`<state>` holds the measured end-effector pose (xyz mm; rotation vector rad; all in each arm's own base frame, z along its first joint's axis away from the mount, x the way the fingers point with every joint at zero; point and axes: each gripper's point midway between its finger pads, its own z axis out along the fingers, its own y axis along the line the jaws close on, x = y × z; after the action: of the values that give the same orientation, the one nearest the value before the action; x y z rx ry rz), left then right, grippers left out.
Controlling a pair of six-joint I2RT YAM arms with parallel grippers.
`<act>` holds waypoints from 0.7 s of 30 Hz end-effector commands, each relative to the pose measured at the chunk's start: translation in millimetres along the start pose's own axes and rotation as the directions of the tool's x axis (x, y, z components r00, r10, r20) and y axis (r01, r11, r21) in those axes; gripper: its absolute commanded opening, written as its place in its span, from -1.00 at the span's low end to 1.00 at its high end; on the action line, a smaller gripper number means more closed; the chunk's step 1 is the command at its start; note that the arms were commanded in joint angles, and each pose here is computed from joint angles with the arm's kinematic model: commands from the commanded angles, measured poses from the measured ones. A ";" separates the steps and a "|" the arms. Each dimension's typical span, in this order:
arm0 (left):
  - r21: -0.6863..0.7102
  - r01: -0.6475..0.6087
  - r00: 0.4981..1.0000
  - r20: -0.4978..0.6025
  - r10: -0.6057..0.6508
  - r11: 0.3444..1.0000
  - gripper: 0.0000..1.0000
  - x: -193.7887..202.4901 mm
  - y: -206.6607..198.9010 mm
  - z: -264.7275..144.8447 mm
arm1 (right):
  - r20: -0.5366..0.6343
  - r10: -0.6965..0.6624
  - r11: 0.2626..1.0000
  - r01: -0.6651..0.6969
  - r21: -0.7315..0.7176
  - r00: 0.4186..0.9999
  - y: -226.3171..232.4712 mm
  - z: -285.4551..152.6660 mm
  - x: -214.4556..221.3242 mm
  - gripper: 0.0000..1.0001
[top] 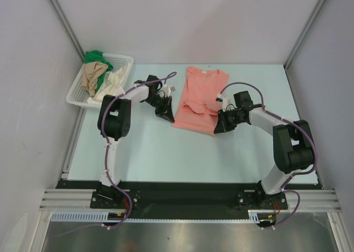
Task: Fold and stack the t-shirts
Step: Fold the tshirt
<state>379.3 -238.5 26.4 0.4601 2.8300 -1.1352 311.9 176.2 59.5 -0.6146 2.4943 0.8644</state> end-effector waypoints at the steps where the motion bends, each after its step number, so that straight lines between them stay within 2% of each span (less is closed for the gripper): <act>1: -0.024 -0.077 0.996 0.039 0.078 0.997 -0.99 -13.6 -6.8 -12.8 | -0.009 -0.009 1.000 0.009 -0.021 1.000 8.1 -7.9 8.9 -1.00; 3: -0.026 -0.080 0.996 0.042 0.081 0.996 -0.99 -14.4 -7.4 -13.7 | -0.012 -0.004 1.000 0.004 0.004 1.000 3.4 -7.8 10.8 -0.88; 4: -0.034 -0.084 0.995 0.048 0.086 0.996 -0.71 -16.2 -8.0 -15.8 | -0.007 -0.002 1.000 0.002 0.018 1.000 1.5 -8.5 9.1 -0.74; 5: -0.048 -0.090 0.994 0.057 0.093 0.995 -0.41 -18.9 -8.5 -18.9 | -0.002 0.008 0.999 -0.007 0.035 1.000 -1.4 -10.3 7.5 -0.44; 7: -0.116 -0.105 0.990 0.085 0.115 0.988 0.07 -26.9 -7.8 -32.6 | 0.011 0.046 0.998 -0.047 0.052 0.999 -3.6 -18.0 1.5 -0.27; 8: -0.139 -0.104 0.989 0.091 0.117 0.985 0.16 -28.0 -7.0 -38.4 | 0.024 0.053 0.998 -0.054 0.041 0.998 -0.2 -23.2 -1.5 -0.20; 11: -0.157 -0.076 0.990 0.102 0.092 0.985 0.32 -23.1 -4.4 -53.8 | -0.005 0.121 0.993 -0.121 -0.010 0.993 13.3 -29.6 9.2 -0.12; 13: -0.118 -0.039 0.995 0.085 0.049 0.992 0.46 -11.2 -1.6 -54.7 | -0.021 0.173 0.983 -0.174 -0.052 0.985 20.5 -27.4 20.0 -0.09; 14: -0.102 -0.031 0.996 0.080 0.040 0.994 0.49 -8.4 -1.9 -54.5 | -0.030 0.234 0.970 -0.235 -0.062 0.972 24.1 -25.0 24.3 -0.05; 18: 0.019 0.021 0.999 0.047 -0.022 1.000 0.51 1.9 -10.2 -46.2 | -0.012 0.341 0.933 -0.340 -0.116 0.940 28.5 -11.9 27.1 0.05; 21: 0.072 0.054 0.998 0.030 -0.056 0.996 0.54 4.1 -13.3 -39.2 | -0.013 0.405 0.909 -0.404 -0.103 0.914 21.8 -3.2 29.5 0.11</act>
<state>380.8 -206.1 50.7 0.3750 2.8333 -1.0914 264.5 172.2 52.9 -0.2366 2.6522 1.0706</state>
